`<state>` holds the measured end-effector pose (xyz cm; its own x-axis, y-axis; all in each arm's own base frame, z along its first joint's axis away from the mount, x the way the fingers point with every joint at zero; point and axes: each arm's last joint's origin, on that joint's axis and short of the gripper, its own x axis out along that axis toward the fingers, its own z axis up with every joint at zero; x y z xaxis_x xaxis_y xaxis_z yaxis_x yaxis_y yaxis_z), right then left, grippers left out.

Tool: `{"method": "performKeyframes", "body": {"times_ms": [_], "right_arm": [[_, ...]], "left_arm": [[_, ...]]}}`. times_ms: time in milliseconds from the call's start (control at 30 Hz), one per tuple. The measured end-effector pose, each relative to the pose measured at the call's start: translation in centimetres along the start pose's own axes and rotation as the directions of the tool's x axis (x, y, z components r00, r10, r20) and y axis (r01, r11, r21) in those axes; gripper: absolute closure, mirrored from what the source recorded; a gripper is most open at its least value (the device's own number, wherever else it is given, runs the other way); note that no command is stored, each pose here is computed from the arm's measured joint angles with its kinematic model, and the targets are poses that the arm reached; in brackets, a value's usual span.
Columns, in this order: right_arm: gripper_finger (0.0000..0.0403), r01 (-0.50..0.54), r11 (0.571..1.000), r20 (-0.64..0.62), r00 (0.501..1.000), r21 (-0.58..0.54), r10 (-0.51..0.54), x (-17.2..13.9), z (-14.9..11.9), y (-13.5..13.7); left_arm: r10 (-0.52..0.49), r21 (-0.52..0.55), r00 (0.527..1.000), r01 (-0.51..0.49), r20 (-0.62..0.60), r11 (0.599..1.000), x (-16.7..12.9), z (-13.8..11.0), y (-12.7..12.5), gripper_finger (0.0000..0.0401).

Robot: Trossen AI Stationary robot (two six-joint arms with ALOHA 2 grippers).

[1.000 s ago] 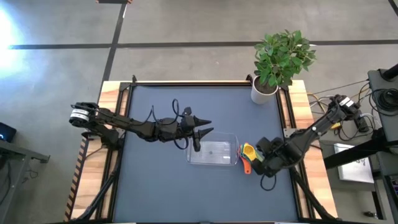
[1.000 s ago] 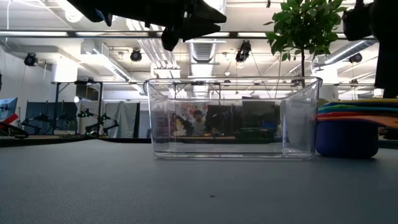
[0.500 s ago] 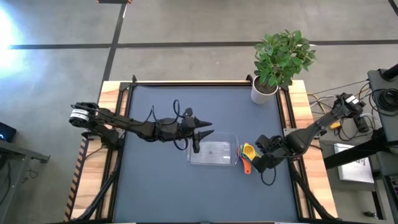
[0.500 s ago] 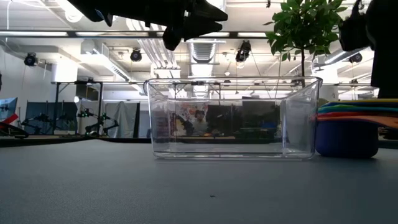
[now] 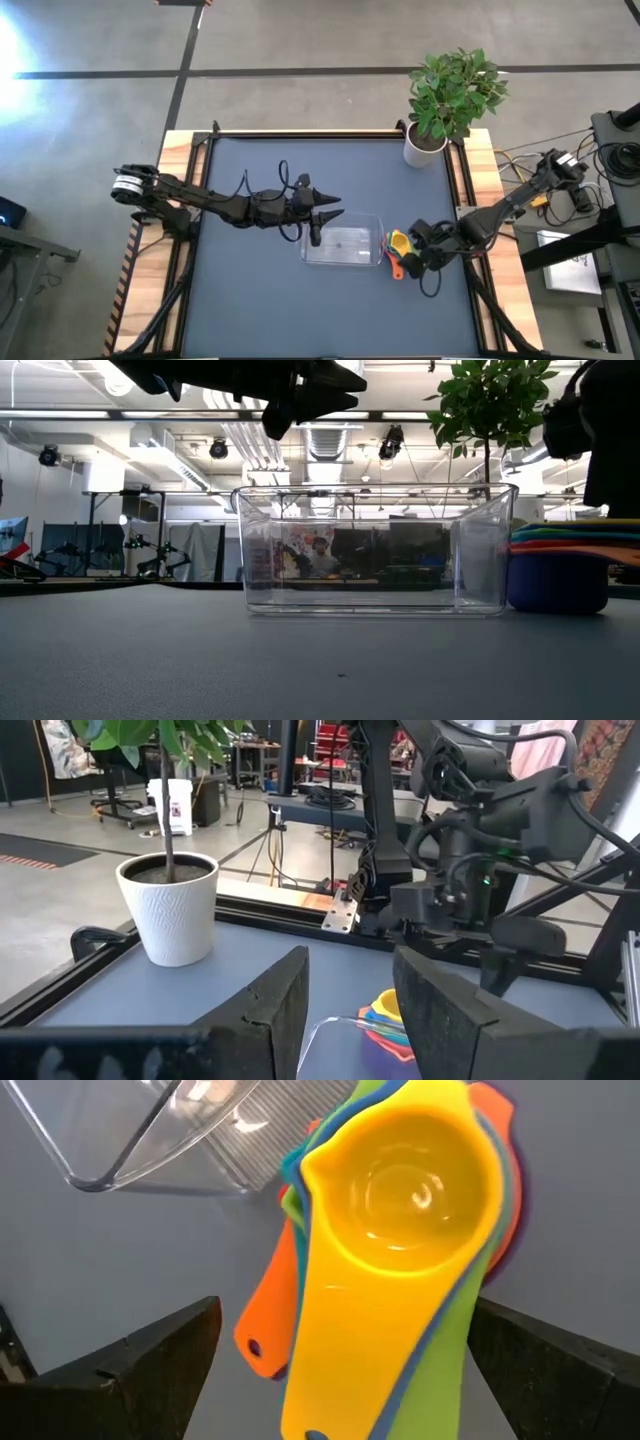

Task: Nest measuring cups in basket
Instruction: Put the nested measuring cups into the transparent bin

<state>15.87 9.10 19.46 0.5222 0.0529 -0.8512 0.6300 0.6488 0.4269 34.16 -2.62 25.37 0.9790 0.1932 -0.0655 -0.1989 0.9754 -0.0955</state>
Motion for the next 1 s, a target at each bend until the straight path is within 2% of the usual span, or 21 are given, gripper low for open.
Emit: {"method": "performKeyframes", "body": {"times_ms": [400, 1000], "right_arm": [[0.0005, 0.011, 0.999, -0.035, 0.999, 0.046, -0.01, 1.8, -0.3, 0.9], [0.0005, -0.004, 0.998, 0.001, 1.0, 0.056, 0.004, 1.5, 0.0, 1.7]], "left_arm": [[0.0, 0.0, 1.0, 0.0, 0.0, 1.0, 0.0, 0.0, 0.0, 0.0271], [-0.01, 0.001, 1.0, 0.01, 0.006, 1.0, -0.1, 0.1, -0.3, 0.0271]]}}
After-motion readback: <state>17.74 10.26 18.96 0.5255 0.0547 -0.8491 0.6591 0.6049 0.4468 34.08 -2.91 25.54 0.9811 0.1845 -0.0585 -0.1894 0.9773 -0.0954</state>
